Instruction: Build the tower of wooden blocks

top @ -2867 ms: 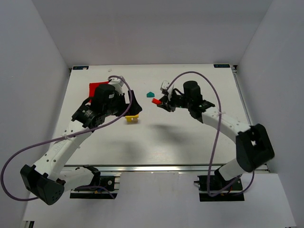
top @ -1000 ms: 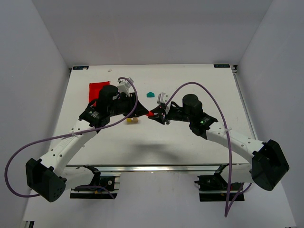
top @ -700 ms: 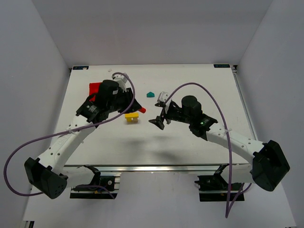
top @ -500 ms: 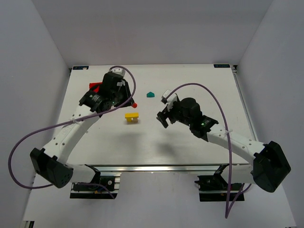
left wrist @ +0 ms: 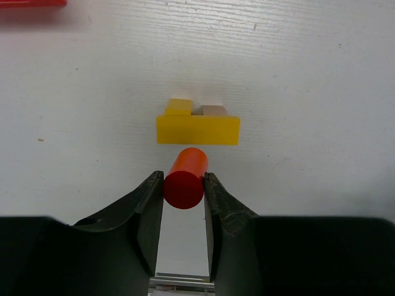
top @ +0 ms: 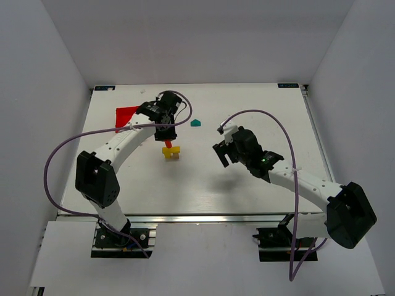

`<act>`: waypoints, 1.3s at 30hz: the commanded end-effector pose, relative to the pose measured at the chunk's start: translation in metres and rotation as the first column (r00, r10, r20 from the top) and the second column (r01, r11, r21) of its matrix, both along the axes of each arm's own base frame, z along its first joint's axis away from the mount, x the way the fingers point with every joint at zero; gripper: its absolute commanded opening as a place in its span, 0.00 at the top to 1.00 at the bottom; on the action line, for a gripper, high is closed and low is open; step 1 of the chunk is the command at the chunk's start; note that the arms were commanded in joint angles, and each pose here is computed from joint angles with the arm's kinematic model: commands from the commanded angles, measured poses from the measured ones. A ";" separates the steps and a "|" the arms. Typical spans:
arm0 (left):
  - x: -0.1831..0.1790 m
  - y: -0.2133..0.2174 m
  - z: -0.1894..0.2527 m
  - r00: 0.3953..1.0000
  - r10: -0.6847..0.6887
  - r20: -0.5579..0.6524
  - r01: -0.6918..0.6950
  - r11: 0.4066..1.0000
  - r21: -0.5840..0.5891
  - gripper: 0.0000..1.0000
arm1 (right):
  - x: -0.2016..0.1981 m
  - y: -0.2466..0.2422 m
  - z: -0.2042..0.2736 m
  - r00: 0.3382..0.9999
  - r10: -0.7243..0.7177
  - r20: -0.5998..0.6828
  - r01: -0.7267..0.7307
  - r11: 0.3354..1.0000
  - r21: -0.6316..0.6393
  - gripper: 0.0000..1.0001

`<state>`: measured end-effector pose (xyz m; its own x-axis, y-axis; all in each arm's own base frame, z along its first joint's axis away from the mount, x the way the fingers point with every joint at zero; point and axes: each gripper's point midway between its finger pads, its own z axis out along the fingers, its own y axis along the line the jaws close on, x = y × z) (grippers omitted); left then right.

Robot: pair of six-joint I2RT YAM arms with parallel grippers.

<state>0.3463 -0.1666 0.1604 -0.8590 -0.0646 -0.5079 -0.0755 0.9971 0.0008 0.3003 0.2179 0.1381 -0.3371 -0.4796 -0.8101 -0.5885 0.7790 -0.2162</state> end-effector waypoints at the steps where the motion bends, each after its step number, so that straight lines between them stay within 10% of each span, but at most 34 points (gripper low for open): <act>1: 0.005 0.004 0.019 0.998 0.008 0.064 -0.008 1.000 -0.001 0.93 | 0.007 -0.004 0.005 0.999 -0.032 0.018 0.032 0.999 0.000 0.11; 39: 0.010 -0.006 -0.019 0.996 -0.091 0.023 0.091 0.996 0.020 0.79 | 0.004 -0.017 -0.002 0.998 -0.067 0.015 0.067 0.997 -0.032 0.11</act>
